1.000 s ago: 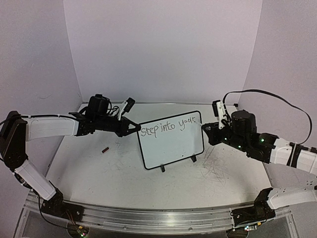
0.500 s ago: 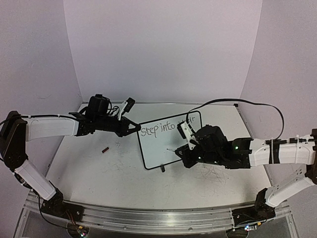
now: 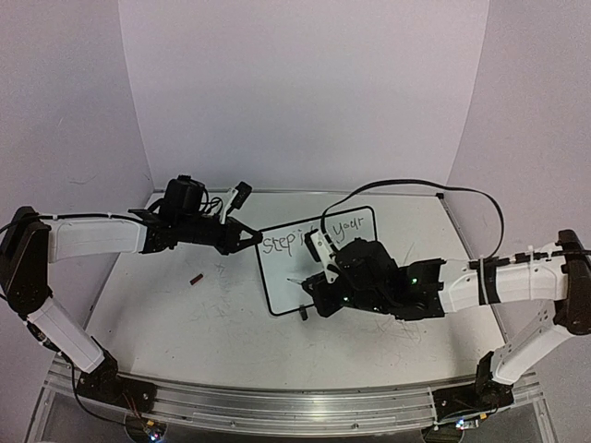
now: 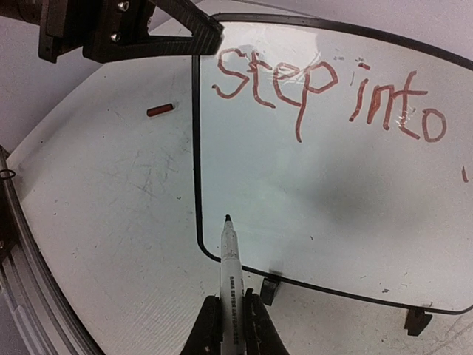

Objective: Write a sentence on the whiteboard

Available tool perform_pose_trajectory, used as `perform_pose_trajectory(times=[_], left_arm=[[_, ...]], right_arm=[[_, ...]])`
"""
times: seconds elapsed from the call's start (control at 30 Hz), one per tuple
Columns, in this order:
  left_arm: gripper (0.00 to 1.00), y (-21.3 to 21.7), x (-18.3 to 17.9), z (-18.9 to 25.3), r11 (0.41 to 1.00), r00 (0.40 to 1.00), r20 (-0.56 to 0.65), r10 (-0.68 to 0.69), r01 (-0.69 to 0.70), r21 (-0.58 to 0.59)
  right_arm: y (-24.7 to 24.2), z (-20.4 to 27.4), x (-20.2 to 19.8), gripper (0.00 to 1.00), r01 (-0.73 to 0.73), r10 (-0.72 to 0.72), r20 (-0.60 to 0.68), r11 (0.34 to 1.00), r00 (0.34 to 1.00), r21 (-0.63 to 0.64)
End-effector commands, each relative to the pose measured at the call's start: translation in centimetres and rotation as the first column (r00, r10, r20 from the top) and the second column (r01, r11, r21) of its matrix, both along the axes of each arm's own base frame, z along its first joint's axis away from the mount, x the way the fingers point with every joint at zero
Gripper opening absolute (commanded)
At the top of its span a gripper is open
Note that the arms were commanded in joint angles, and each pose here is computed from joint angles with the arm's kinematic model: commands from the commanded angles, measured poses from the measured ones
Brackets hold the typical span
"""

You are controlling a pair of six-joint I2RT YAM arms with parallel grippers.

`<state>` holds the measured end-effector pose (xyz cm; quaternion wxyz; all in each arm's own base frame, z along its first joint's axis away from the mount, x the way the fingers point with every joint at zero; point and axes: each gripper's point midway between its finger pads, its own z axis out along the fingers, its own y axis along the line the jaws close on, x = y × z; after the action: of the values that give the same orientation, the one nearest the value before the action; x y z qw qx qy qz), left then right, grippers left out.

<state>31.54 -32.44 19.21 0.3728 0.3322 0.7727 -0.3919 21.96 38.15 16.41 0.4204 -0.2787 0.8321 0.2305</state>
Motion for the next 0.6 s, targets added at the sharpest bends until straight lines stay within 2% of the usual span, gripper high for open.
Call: perform_pose_trajectory(times=[0.0, 0.13, 0.27, 0.43, 0.57], left_arm=[[0.0, 1.5, 0.9, -1.1, 0.994, 0.996, 0.047, 0.069, -0.073, 0.08], [0.0, 1.5, 0.8, -0.9, 0.995, 0.996, 0.05, 0.068, -0.071, 0.076], [0.0, 1.5, 0.7, -0.7, 0.995, 0.996, 0.053, 0.065, -0.069, 0.074], [0.0, 1.4, 0.7, -0.6, 0.995, 0.997, 0.052, 0.06, -0.064, 0.07], [0.0, 1.4, 0.7, -0.7, 0.996, 0.997, 0.05, 0.059, -0.063, 0.07]], right_arm=[[2.3, 1.6, 0.6, 0.0, -0.003, 0.0, 0.043, 0.998, 0.999, 0.062], [2.5, 1.1, 0.8, 0.0, 0.008, -0.01, 0.052, 0.999, 0.999, 0.049], [1.3, 1.2, 1.9, 0.0, 0.109, -0.112, 0.066, 0.993, 0.991, 0.052], [2.9, 1.0, 1.1, 0.0, 0.036, -0.038, 0.086, 0.999, 0.996, 0.026], [3.5, 0.8, 1.3, 0.0, 0.04, -0.042, 0.089, 0.999, 0.995, 0.023]])
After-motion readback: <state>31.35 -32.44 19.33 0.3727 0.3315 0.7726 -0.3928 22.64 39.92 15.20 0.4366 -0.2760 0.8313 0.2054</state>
